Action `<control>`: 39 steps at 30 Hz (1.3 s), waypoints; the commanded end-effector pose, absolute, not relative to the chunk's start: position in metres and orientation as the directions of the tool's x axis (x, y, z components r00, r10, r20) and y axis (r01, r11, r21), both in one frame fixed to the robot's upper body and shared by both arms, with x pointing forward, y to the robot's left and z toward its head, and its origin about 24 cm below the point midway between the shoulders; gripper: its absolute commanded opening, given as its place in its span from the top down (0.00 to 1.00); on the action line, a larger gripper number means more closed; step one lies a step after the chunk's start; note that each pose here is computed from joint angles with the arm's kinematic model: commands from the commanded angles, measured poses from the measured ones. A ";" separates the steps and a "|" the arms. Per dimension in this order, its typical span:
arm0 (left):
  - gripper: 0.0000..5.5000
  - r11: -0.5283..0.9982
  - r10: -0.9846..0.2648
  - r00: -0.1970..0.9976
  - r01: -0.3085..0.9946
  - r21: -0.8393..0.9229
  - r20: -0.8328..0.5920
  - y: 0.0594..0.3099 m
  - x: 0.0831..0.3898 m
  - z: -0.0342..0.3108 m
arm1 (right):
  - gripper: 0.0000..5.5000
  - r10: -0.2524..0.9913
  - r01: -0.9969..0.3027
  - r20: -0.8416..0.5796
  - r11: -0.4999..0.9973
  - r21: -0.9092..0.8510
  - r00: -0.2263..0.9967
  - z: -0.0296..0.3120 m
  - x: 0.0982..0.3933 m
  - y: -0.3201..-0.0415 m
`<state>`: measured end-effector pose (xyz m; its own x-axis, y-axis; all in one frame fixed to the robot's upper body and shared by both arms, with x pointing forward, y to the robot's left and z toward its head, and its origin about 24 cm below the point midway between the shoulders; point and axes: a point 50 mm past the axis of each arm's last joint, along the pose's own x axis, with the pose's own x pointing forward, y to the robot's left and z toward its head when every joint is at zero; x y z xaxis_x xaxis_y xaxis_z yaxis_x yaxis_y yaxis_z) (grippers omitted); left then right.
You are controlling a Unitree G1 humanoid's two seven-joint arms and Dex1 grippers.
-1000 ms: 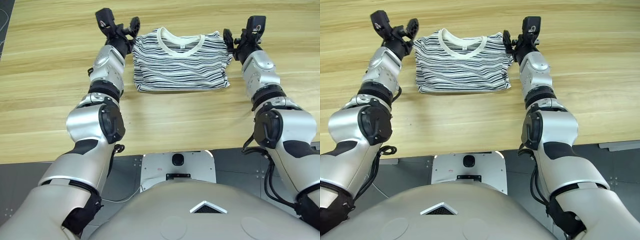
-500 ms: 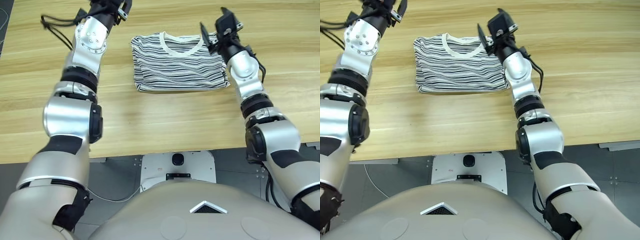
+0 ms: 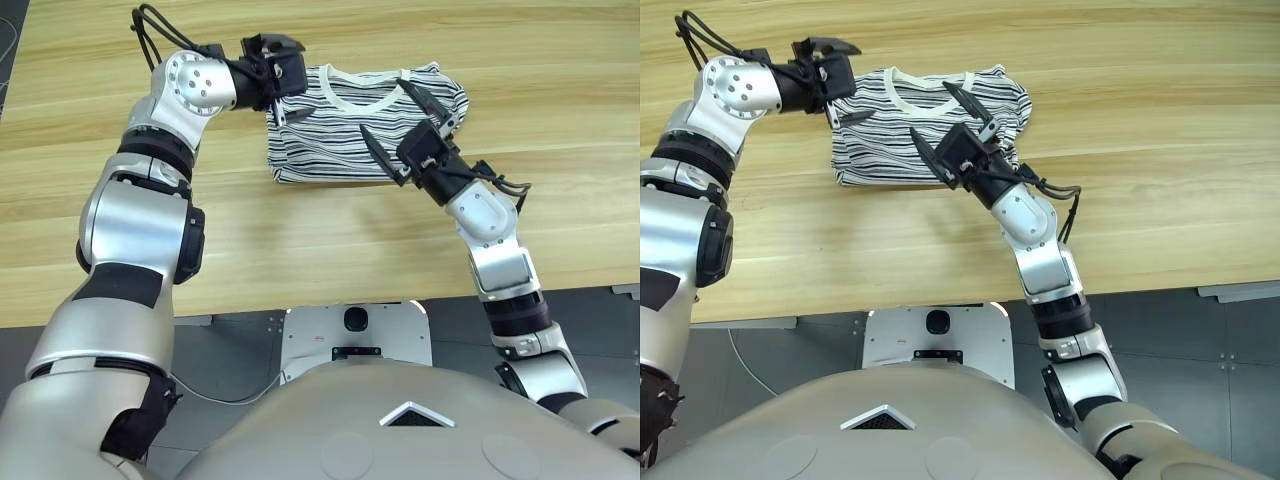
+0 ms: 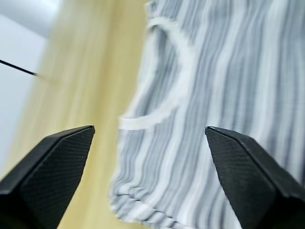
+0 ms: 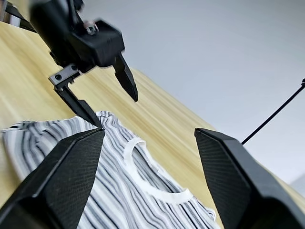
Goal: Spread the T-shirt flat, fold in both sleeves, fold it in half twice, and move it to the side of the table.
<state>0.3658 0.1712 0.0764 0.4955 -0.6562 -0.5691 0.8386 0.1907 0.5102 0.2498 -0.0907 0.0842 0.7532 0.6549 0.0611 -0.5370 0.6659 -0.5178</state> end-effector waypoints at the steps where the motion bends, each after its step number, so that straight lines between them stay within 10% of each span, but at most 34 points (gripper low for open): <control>1: 0.08 0.237 -0.764 0.357 0.930 0.281 -0.538 0.171 0.363 0.081 | 0.36 0.626 -0.519 0.061 0.694 -0.499 0.778 0.088 0.249 -0.096; 6: 0.01 0.135 -0.766 0.201 0.979 0.153 -0.610 0.167 0.365 0.095 | 0.36 0.616 -0.516 0.087 0.721 -0.462 0.783 0.090 0.249 -0.087; 16: 0.01 0.190 -0.716 0.325 0.942 0.276 -0.617 0.135 0.384 0.117 | 0.36 0.623 -0.529 0.104 0.731 -0.431 0.776 0.087 0.237 -0.078; 30: 0.01 0.001 -0.355 0.234 0.968 0.250 -0.905 0.171 0.343 0.019 | 0.36 0.614 -0.513 0.161 0.753 -0.413 0.772 0.097 0.230 -0.074; 39: 0.01 0.045 -0.442 0.144 0.989 0.139 -0.885 0.172 0.309 -0.020 | 0.36 0.586 -0.471 0.191 0.772 -0.427 0.787 0.102 0.234 -0.082</control>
